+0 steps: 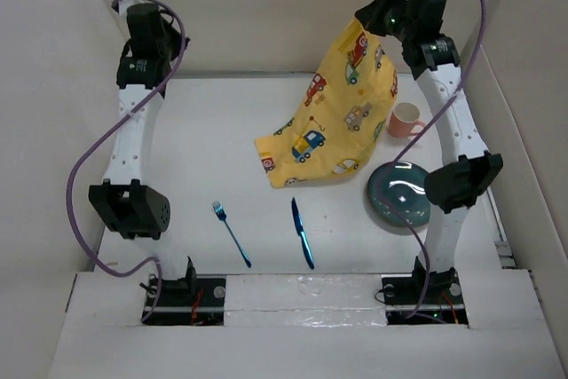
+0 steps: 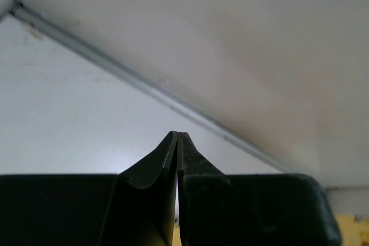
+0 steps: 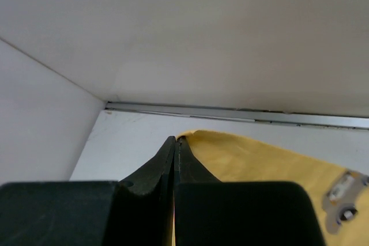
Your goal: Set the dinner table for one person
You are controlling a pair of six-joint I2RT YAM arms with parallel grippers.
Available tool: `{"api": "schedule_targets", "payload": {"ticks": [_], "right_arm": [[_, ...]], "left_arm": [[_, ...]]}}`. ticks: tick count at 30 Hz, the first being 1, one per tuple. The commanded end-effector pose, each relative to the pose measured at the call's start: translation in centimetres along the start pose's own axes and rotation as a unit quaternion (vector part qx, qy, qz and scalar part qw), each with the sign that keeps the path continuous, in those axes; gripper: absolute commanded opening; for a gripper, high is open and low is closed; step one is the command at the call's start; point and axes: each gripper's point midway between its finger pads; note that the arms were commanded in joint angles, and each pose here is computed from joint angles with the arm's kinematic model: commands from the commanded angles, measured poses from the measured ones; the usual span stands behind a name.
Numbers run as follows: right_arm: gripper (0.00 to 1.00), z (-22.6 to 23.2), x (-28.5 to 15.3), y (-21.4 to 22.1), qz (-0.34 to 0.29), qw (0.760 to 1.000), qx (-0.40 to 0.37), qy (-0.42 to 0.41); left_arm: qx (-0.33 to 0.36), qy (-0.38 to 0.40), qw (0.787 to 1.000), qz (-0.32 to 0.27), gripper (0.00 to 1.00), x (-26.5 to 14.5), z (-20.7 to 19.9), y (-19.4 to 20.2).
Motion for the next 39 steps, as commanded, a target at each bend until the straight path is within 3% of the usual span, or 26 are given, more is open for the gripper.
{"api": "schedule_targets", "payload": {"ticks": [1, 2, 3, 4, 5, 6, 8, 11, 17, 22, 24, 25, 26, 28, 29, 39], "right_arm": [[0.00, 4.7, -5.8, -5.6, -0.052, 0.996, -0.012, -0.066], [0.00, 3.4, -4.9, -2.5, -0.031, 0.997, -0.001, -0.064], [0.00, 5.1, -7.2, -3.3, -0.052, 0.995, -0.006, -0.080], [0.00, 4.9, -7.7, -2.7, -0.055, 0.995, -0.005, -0.079], [0.00, 3.6, -7.3, 0.0, -0.037, 0.997, 0.001, -0.070], [0.00, 4.4, -8.5, 0.0, -0.039, 0.996, -0.001, -0.077], [0.00, 4.0, -9.1, 1.0, -0.031, 0.997, -0.007, -0.072], [0.00, 3.9, -10.1, 2.3, -0.031, 0.998, -0.016, -0.059], [0.00, 3.5, -11.4, 3.3, -0.028, 0.998, -0.025, -0.046], [0.00, 2.8, -11.8, 3.5, -0.028, 0.999, -0.030, -0.034], [0.00, 2.6, -12.0, 3.7, -0.031, 0.999, -0.030, -0.031], [0.00, 2.5, -12.1, 3.7, -0.032, 0.999, -0.030, -0.030], [0.00, 2.3, -12.1, 3.9, -0.032, 0.999, -0.030, -0.025], [0.00, 2.3, -12.3, 3.8, -0.036, 0.999, -0.030, -0.025], [0.00, 1.9, -12.4, 3.4, -0.041, 0.998, -0.030, -0.021], [0.00, 0.5, -13.1, 2.9, -0.051, 0.998, -0.015, -0.019]], "left_arm": [[0.028, 0.033, 0.996, 0.083, 0.00, -2.3, -0.8, 7.8], [0.026, 0.042, 0.995, 0.088, 0.00, -3.5, -0.9, 9.3], [0.025, 0.073, 0.993, 0.094, 0.08, -3.8, -2.3, 12.0], [0.025, 0.049, 0.989, 0.141, 0.17, -3.7, 0.6, 17.3], [0.026, 0.061, 0.985, 0.157, 0.36, -4.3, 0.6, 19.4], [0.033, 0.078, 0.981, 0.176, 0.44, -4.9, -0.1, 22.2], [0.061, 0.044, 0.973, 0.220, 0.54, -4.6, 2.6, 27.6], [0.095, 0.004, 0.964, 0.248, 0.55, -3.6, 4.6, 32.3], [0.180, -0.071, 0.949, 0.249, 0.55, 0.0, 6.0, 37.9], [0.191, -0.087, 0.948, 0.241, 0.55, 3.3, 5.6, 39.3], [0.209, -0.103, 0.940, 0.250, 0.55, 4.2, 6.6, 40.7], [0.216, -0.092, 0.941, 0.244, 0.55, 4.6, 5.2, 40.6], [0.236, -0.117, 0.932, 0.247, 0.55, 5.0, 6.7, 41.3], [0.251, -0.120, 0.931, 0.236, 0.53, 5.5, 5.3, 41.2], [0.272, -0.147, 0.920, 0.240, 0.51, 5.6, 7.0, 41.8], [0.292, -0.146, 0.908, 0.263, 0.39, 5.6, 8.1, 44.0]]}}
Point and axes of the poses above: each gripper's point midway between its finger pads, its own x axis out along the fingers, its own z axis along the line the jaws close on, y = z × x, and after that the axes turned 3 degrees about -x, right-handed
